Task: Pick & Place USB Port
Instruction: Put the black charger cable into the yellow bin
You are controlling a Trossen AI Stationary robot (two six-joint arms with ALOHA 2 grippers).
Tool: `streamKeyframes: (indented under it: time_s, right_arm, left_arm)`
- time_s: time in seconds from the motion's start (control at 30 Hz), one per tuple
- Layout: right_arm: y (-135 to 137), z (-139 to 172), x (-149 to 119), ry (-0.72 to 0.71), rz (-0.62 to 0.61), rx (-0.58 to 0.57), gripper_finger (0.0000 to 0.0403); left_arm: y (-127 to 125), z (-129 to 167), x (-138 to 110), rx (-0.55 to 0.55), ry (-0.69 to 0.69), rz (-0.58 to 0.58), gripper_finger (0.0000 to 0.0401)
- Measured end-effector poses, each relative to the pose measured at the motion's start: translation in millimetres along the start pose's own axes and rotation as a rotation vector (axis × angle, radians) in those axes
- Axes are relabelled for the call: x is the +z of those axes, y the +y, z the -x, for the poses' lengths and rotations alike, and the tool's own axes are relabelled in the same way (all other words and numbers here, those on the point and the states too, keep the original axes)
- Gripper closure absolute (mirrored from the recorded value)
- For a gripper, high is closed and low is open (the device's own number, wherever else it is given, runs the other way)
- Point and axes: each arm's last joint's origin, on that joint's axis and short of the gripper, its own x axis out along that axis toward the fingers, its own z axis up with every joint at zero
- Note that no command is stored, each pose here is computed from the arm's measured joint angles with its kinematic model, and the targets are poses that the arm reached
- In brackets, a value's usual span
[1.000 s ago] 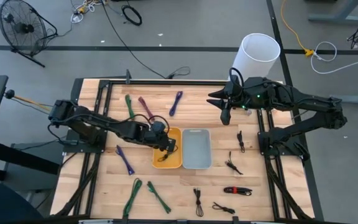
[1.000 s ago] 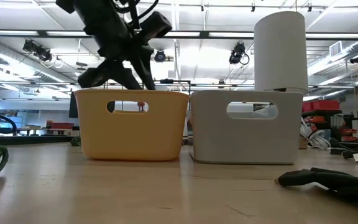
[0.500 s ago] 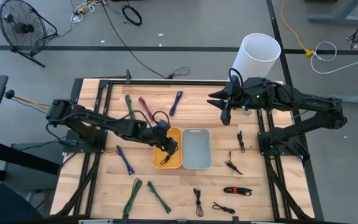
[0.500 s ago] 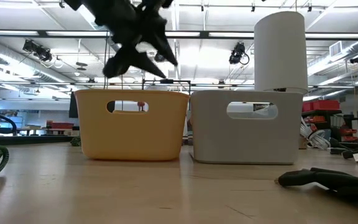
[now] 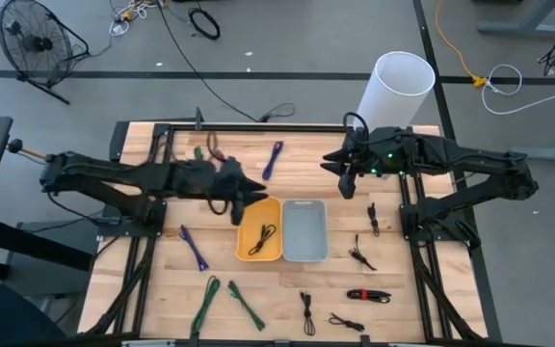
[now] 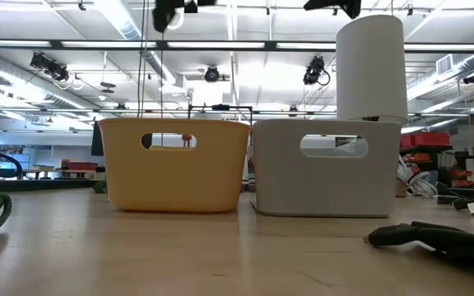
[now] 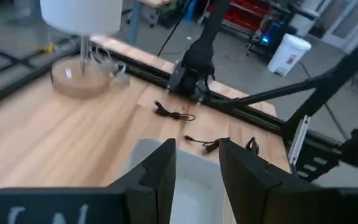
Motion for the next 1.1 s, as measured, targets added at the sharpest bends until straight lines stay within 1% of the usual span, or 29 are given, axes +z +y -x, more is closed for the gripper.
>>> streamKeyframes:
  time_s: [0.1,0.2,0.37,0.47,0.53,0.63,0.7,0.77,0.87,0.97,1.1]
  right_arm:
    - [-0.3,-6.8,-8.1,0.024,-0.062,0.004,0.0293]
    - [-2.2,-15.8,-22.5,0.082,-0.161,-0.01,0.0293]
    - [0.6,-27.7,-50.1,0.202,-0.282,-0.01,0.0293]
    - [3.1,-31.4,-70.5,0.315,-0.341,-0.03,0.0293]
    - [2.5,-30.3,-84.0,0.406,-0.397,-0.086,0.0293]
    - [0.3,-25.0,-104.3,0.557,-0.478,-0.205,0.0293]
    - [-0.1,-21.8,-113.4,0.616,-0.532,-0.275,0.0293]
    - [-1.4,-20.4,-123.4,0.661,-0.581,-0.339,0.0293]
    - [-2.1,-23.6,-140.1,0.715,-0.657,-0.385,0.0293]
    - [-5.0,-26.8,-163.0,0.782,-0.721,-0.453,0.0293]
    - [-12.2,-28.8,-190.2,0.856,-0.734,-0.535,0.0284]
  left_arm:
    - [0.5,14.9,6.1,-0.009,-0.023,-0.059,0.0275]
    - [2.0,26.3,8.3,-0.008,-0.021,-0.068,0.0275]
    - [3.5,38.1,11.5,-0.01,-0.029,-0.079,0.0275]
    - [4.1,40.7,13.0,-0.014,-0.038,-0.078,0.0275]
    - [4.4,41.6,12.6,-0.014,-0.032,-0.079,0.0275]
    - [4.4,41.6,12.7,-0.015,-0.033,-0.079,0.0275]
    - [4.3,41.5,12.7,-0.015,-0.033,-0.08,0.0275]
    - [4.4,41.4,12.6,-0.015,-0.032,-0.081,0.0275]
    - [4.3,41.4,12.6,-0.015,-0.032,-0.081,0.0275]
    - [4.3,41.4,12.6,-0.015,-0.032,-0.081,0.0275]
    - [3.9,41.5,12.4,-0.032,-0.026,-0.082,0.0275]
